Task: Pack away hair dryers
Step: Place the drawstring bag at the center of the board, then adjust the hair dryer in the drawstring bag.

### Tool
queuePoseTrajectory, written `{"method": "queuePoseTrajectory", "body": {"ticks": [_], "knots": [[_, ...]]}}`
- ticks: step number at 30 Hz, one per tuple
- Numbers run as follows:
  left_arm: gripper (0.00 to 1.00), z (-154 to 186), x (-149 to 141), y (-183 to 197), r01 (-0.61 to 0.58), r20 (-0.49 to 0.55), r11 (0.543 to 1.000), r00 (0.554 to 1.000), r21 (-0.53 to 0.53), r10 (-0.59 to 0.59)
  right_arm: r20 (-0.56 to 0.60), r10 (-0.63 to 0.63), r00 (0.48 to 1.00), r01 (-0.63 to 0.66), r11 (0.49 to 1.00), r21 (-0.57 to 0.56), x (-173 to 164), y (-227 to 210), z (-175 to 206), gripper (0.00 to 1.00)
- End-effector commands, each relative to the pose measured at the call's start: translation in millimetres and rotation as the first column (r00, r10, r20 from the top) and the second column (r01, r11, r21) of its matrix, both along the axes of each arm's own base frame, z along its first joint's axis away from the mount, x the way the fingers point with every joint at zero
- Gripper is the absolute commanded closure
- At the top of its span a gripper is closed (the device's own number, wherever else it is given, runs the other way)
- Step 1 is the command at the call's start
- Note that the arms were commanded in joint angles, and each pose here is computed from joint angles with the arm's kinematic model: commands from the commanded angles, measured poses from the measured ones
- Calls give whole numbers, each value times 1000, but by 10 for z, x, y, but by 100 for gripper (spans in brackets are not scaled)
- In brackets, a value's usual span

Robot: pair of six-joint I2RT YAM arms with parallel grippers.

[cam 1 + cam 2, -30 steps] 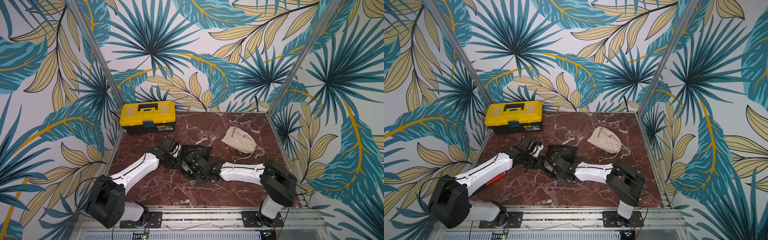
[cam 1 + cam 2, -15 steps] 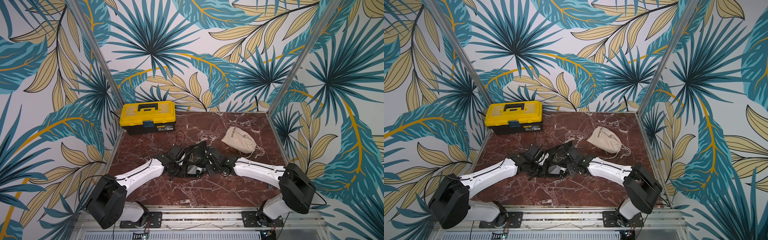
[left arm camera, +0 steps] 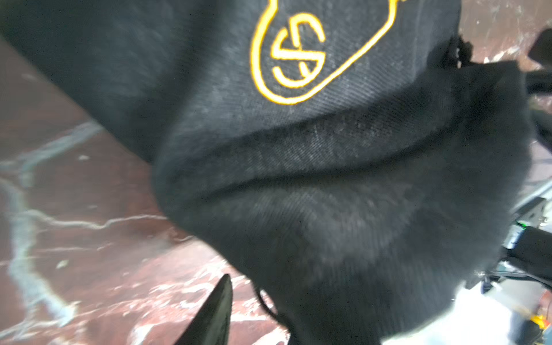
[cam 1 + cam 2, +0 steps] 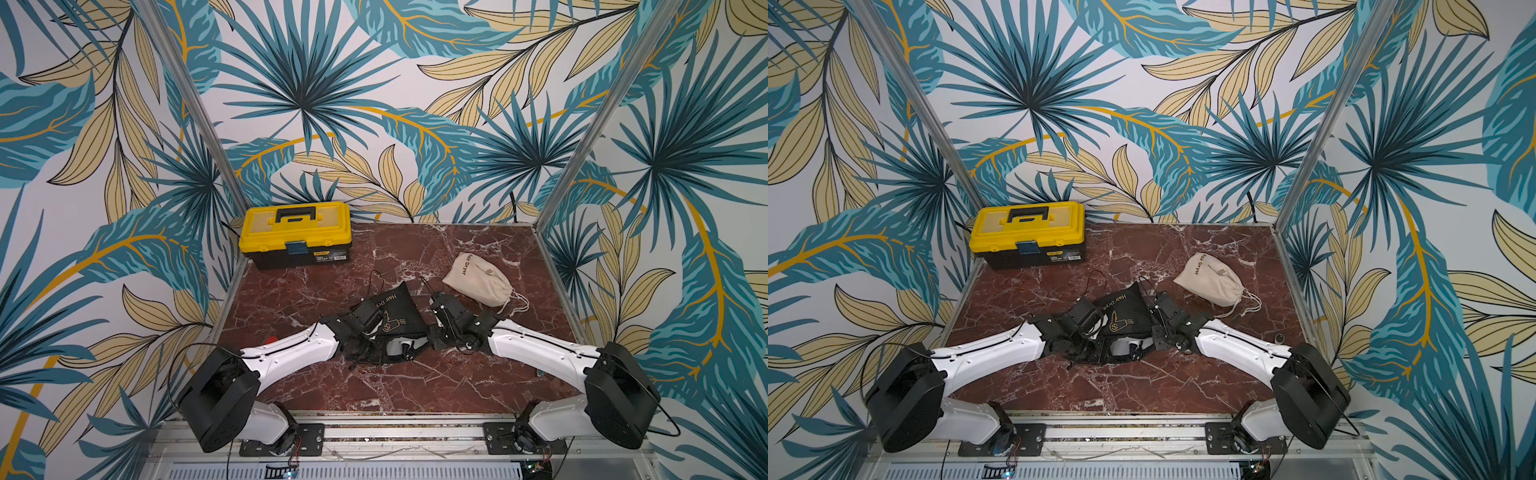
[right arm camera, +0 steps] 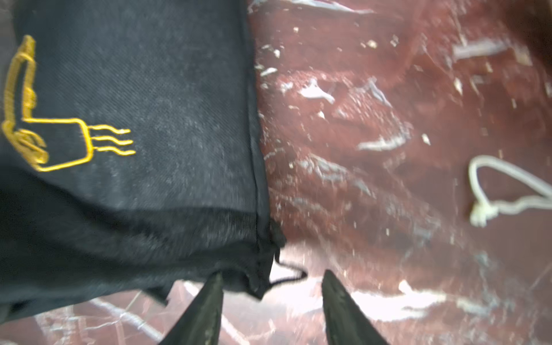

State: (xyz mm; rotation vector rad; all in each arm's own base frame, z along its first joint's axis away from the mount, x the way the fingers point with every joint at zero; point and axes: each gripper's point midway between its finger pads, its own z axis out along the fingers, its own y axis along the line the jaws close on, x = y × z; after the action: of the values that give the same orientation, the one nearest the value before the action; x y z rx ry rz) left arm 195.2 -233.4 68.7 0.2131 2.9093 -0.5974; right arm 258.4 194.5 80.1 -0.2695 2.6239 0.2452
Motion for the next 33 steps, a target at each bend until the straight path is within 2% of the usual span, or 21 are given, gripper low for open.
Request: {"method": "queuePoseTrajectory", "body": {"ticks": [1,3,6,8,11,13,15,22,28,33], "knots": [[46,355,138,103,-19,118,999,993,37,14,-11,-84,996,85,992,99,-120,-49,120,43],[42,466,174,183,-19,158,997,987,73,7,-32,-107,994,111,979,171,-203,-27,188,43],[37,515,138,164,21,151,997,988,74,-32,-105,-120,987,145,951,274,-348,62,231,43],[37,509,129,182,35,152,995,987,91,-48,-143,-108,984,151,928,340,-439,172,261,44],[37,605,176,191,54,212,992,974,114,-77,-190,-90,978,163,893,419,-559,372,246,46],[37,705,178,114,103,249,988,960,112,-128,-235,-104,966,205,863,462,-589,471,184,47],[37,770,150,-15,175,270,978,942,117,-201,-242,-71,968,196,819,540,-630,683,174,48],[39,562,49,-443,387,228,900,875,202,-427,-219,-130,967,231,811,537,-510,701,-13,53],[46,302,128,-400,394,190,868,868,301,-460,-179,-167,969,238,815,528,-402,683,-134,56],[47,170,199,-378,398,175,845,860,357,-479,-216,-177,960,266,818,510,-411,699,-296,58]]}}
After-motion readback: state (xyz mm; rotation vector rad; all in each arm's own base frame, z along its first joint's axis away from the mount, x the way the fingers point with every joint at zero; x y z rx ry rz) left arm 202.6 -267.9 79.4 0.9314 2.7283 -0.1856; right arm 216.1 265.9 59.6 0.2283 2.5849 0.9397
